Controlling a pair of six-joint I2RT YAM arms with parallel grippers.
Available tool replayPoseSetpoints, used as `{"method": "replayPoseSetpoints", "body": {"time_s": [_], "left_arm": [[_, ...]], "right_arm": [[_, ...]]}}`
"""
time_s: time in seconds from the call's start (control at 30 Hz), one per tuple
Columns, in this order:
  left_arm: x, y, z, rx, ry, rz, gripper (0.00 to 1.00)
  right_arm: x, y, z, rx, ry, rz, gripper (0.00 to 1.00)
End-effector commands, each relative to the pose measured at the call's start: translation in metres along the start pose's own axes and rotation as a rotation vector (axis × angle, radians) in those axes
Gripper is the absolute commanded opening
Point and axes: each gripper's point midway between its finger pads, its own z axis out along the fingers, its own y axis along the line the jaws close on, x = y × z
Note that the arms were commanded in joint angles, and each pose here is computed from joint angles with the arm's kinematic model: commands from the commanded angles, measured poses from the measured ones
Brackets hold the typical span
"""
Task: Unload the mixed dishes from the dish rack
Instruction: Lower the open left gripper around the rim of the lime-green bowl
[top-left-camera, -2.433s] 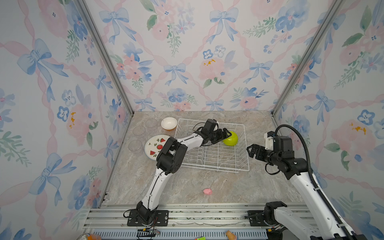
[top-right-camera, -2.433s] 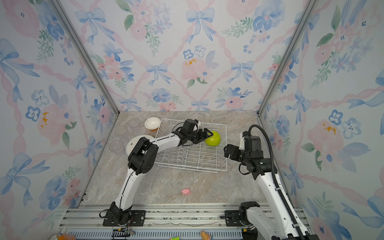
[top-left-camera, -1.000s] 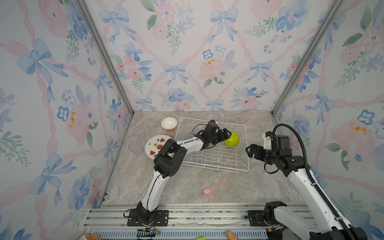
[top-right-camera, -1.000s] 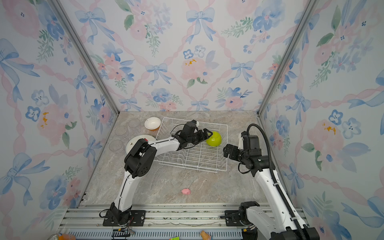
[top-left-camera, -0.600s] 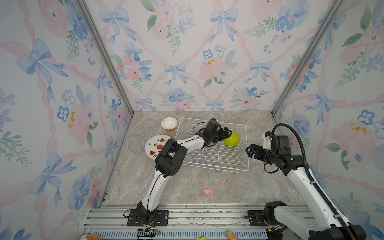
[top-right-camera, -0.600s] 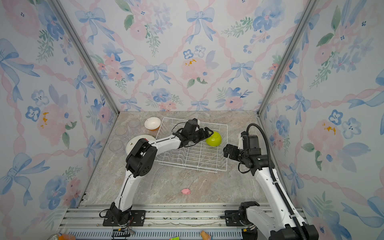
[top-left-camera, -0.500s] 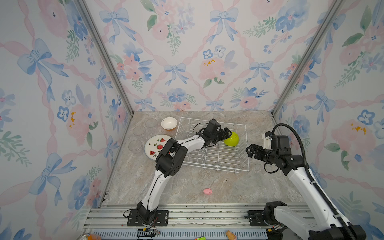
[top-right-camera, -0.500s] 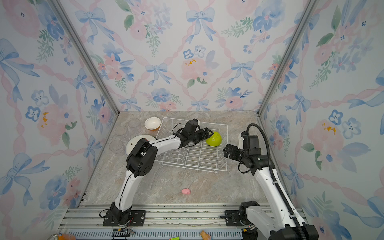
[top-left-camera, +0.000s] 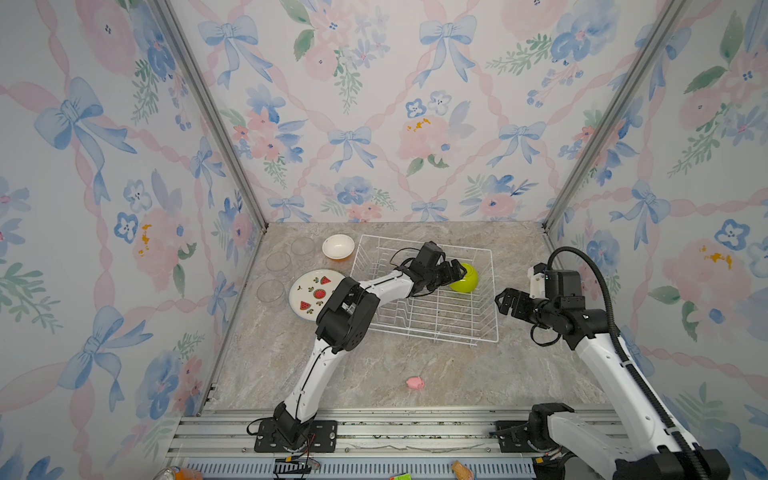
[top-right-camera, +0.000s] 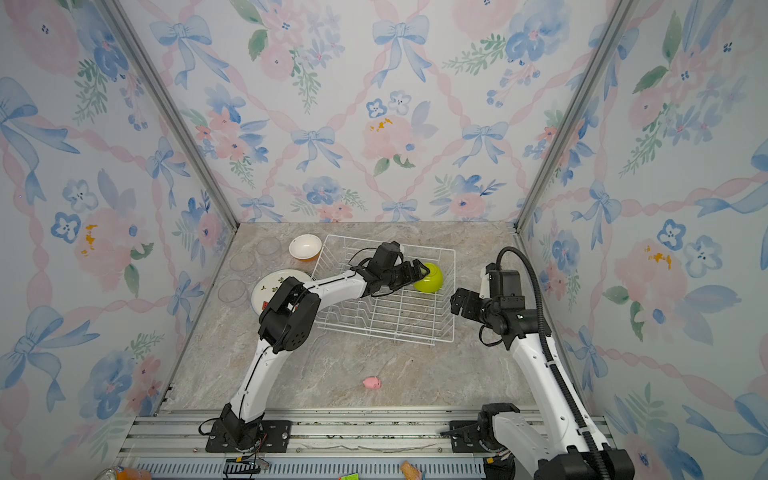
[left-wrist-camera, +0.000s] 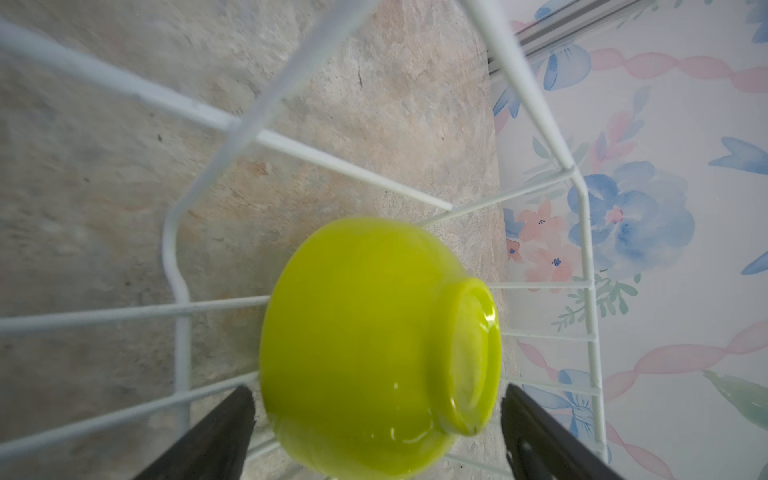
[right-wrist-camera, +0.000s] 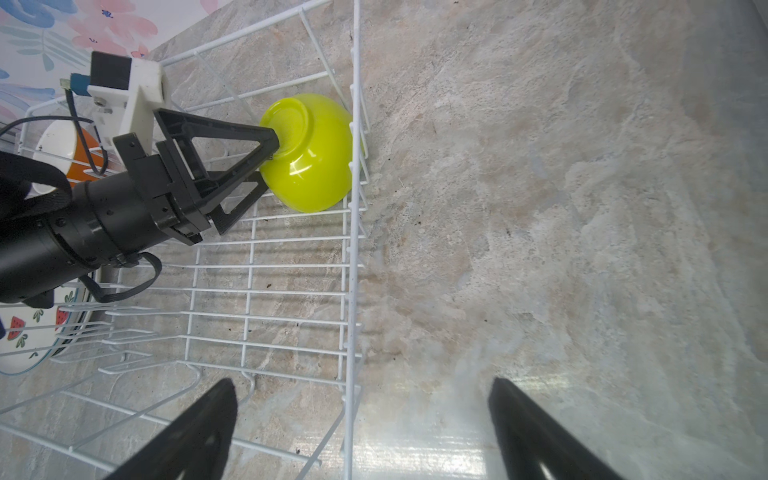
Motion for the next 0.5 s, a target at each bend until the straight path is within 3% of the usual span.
{"method": "replayPoseSetpoints", "body": {"time_s": [0.0, 0.17, 0.47], "left_arm": [[0.019, 0.025, 0.020, -0.045, 0.060, -0.031, 0.94], [0.014, 0.022, 0.025, -0.016, 0.052, -0.056, 0.95], [-0.007, 0.009, 0.014, 0.046, -0.064, -0.109, 0.94]], "right_arm": [[-0.001, -0.005, -0.003, 0.014, 0.009, 0.002, 0.97], [-0.005, -0.008, -0.004, 0.017, 0.001, 0.010, 0.97], [-0.004, -0.007, 0.003, 0.001, 0.029, 0.028, 0.97]]}}
